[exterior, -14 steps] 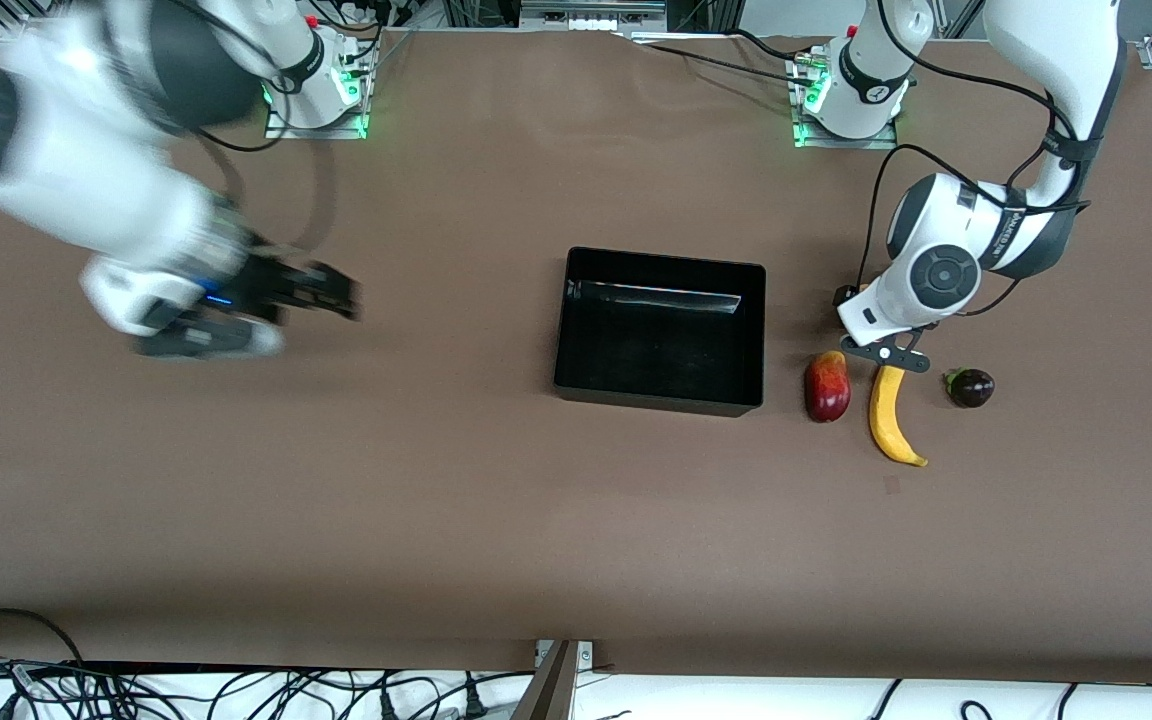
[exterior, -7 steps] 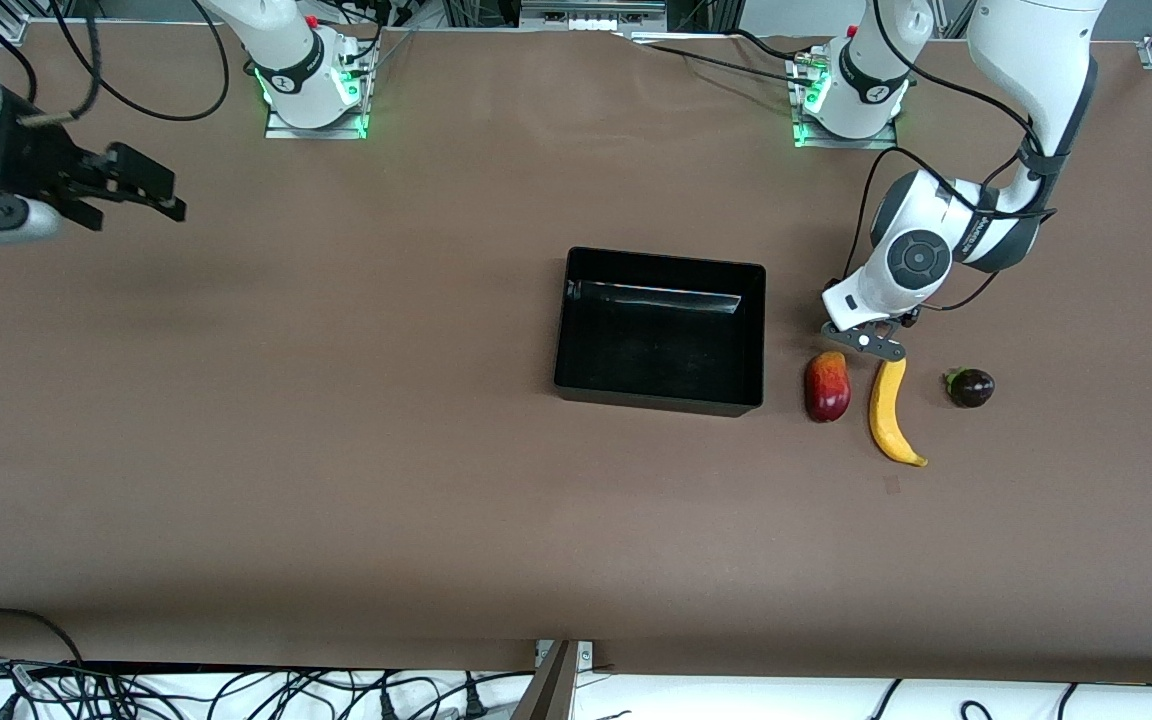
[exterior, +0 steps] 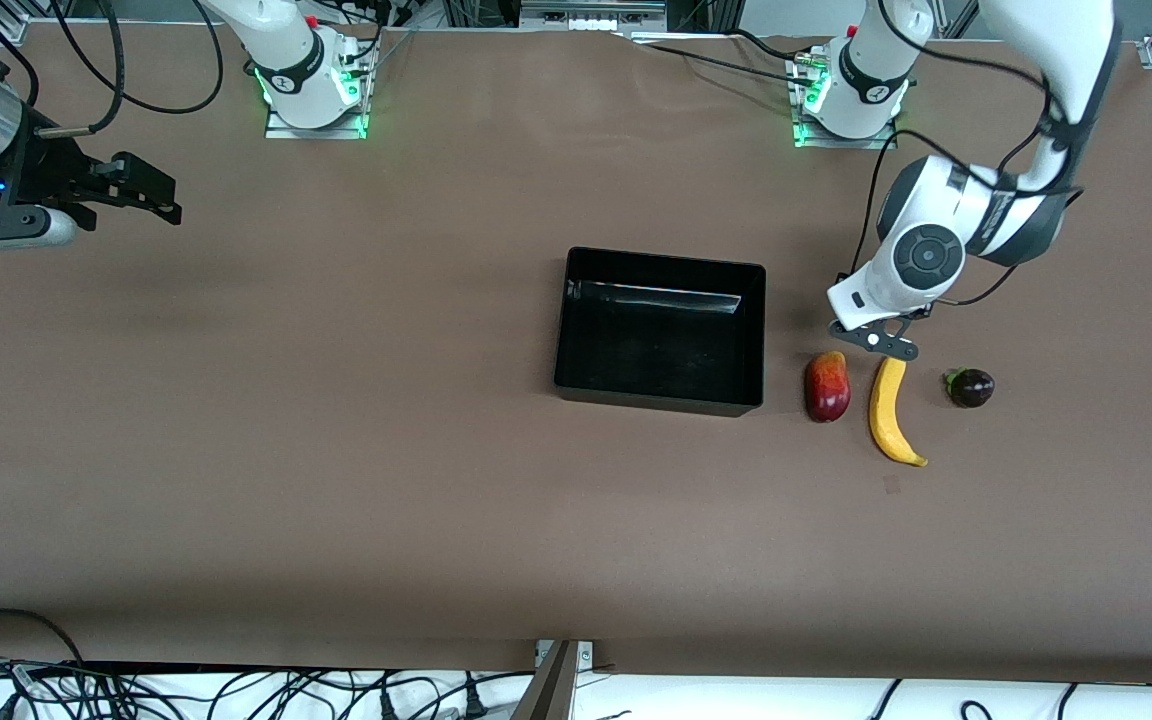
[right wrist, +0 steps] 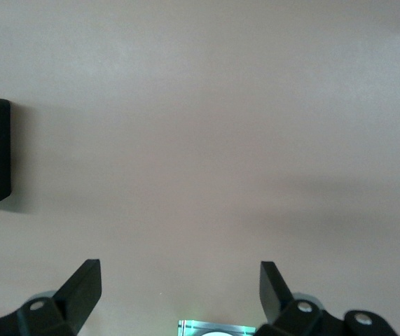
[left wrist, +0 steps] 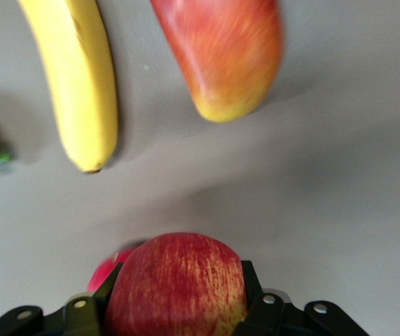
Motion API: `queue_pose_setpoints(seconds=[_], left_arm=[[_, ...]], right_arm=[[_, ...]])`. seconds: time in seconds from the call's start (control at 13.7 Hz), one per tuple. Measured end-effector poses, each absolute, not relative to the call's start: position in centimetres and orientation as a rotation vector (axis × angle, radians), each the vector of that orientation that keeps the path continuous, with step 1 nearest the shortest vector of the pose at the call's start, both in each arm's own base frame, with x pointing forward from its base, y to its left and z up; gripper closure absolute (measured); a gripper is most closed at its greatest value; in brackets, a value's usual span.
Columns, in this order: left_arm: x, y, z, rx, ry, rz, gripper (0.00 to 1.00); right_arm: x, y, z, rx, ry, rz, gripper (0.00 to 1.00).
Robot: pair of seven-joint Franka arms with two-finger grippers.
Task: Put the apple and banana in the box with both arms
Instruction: 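Grasp the red apple with the left gripper, then carry the apple over the box and open the left gripper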
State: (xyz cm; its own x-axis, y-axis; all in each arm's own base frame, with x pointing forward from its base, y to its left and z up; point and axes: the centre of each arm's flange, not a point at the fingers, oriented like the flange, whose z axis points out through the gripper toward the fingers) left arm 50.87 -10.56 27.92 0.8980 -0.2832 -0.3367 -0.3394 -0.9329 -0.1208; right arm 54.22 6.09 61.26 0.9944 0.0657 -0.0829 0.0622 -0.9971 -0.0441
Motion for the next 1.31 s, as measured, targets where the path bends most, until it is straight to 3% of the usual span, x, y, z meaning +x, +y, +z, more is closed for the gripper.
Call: queue_pose_setpoints(seconds=[0.15,0.29,0.58,0.88,1.17,1.31], left_arm=[[52.9,-15.9,34.4,-2.958,0.389,0.488,0.33],[53.5,-21.3,35.5,-3.016,0.263,0.48,0.33],[53.4,-28.6,25.1,-3.076,0.09,0.473,0.33],[50.2,-33.4,18.0,-2.952,0.079,0.445,0.33],[51.5,-33.4,19.3,-2.956,-0.007,0.4,0.0],[52.9,-32.5,22.5,-2.941,-0.044,0.385,0.0]], right_arm=[[54.1,6.0,61.7,-3.097,-0.1,0.116,0.0],[54.0,6.0,62.2,-3.108,-0.104,0.096,0.0],[54.1,6.1,63.4,-3.134,-0.115,0.033,0.0],[54.8,6.5,62.3,-3.144,-0.128,0.065,0.0],[55.4,10.3,60.8,-3.15,-0.228,0.085,0.0],[55.6,9.8,61.1,-3.151,-0.214,0.073,0.0]])
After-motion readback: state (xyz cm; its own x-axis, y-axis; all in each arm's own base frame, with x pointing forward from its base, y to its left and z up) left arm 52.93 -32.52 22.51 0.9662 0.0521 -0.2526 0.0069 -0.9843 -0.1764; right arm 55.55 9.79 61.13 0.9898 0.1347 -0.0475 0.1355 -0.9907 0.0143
